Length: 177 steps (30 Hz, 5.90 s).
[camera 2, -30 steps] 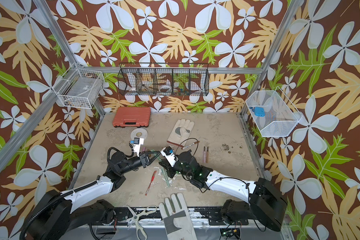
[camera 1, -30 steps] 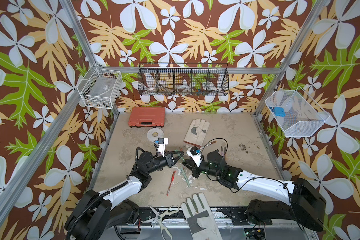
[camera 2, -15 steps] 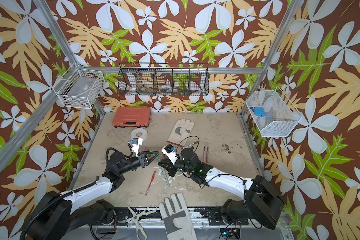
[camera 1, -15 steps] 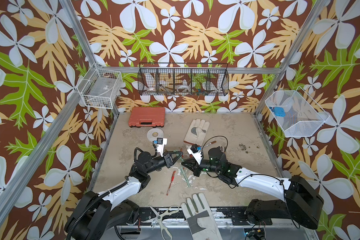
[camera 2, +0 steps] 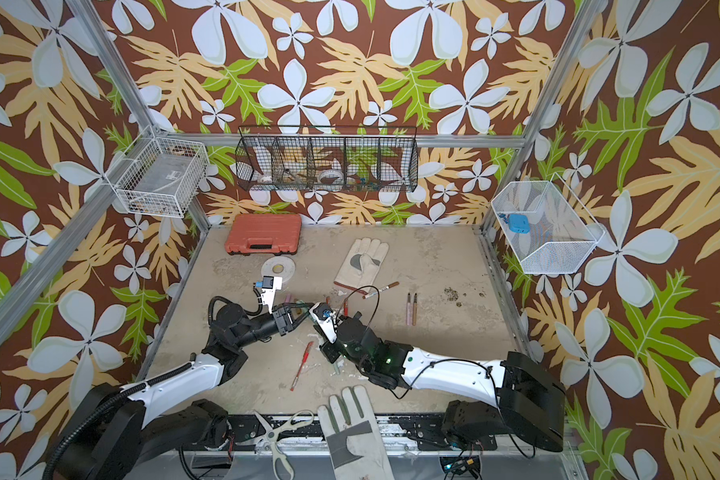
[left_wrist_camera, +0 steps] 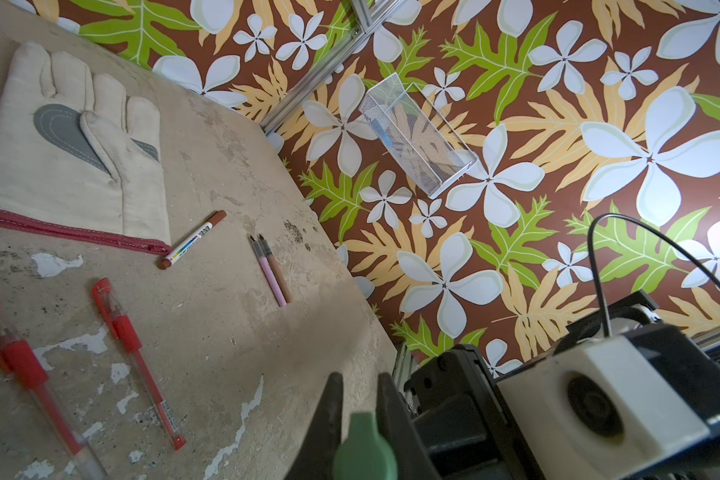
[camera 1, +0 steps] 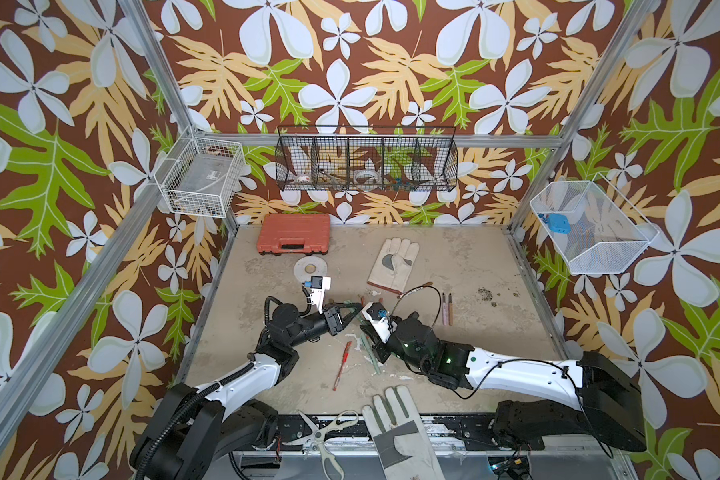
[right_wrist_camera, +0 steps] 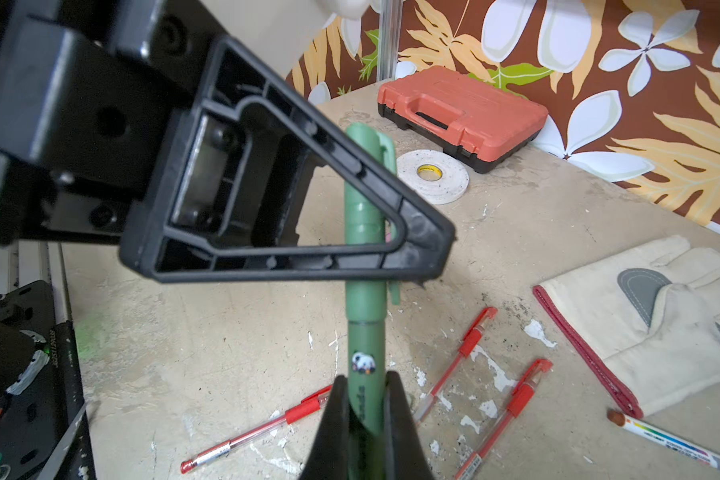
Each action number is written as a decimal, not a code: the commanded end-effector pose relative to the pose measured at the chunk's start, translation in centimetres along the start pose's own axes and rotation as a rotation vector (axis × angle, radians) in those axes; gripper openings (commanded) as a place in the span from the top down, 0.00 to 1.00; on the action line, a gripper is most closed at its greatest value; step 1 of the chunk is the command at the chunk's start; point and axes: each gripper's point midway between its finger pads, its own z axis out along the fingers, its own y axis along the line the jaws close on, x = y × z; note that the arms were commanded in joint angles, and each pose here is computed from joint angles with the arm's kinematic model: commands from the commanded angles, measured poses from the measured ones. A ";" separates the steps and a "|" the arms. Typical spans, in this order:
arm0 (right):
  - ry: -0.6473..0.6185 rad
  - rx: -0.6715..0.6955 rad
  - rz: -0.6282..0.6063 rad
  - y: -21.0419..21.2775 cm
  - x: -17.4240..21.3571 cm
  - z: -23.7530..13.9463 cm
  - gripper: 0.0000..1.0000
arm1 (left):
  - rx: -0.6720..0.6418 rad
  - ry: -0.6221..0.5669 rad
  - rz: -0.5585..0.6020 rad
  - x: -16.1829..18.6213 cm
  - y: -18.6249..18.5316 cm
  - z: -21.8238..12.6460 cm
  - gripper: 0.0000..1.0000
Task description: Open the pen caps
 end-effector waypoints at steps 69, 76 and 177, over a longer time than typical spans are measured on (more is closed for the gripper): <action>0.004 0.110 0.137 -6.5 0.9 -4.1 1.00 | -0.486 -0.180 0.153 -4.7 6.7 -1.3 1.00; 0.057 0.376 0.284 -13.4 3.2 -5.2 1.00 | -0.732 -0.033 0.105 -2.8 12.6 -0.7 1.00; 0.418 0.883 0.763 -31.1 20.2 -9.4 0.89 | -0.415 0.087 0.285 0.3 7.8 3.8 0.59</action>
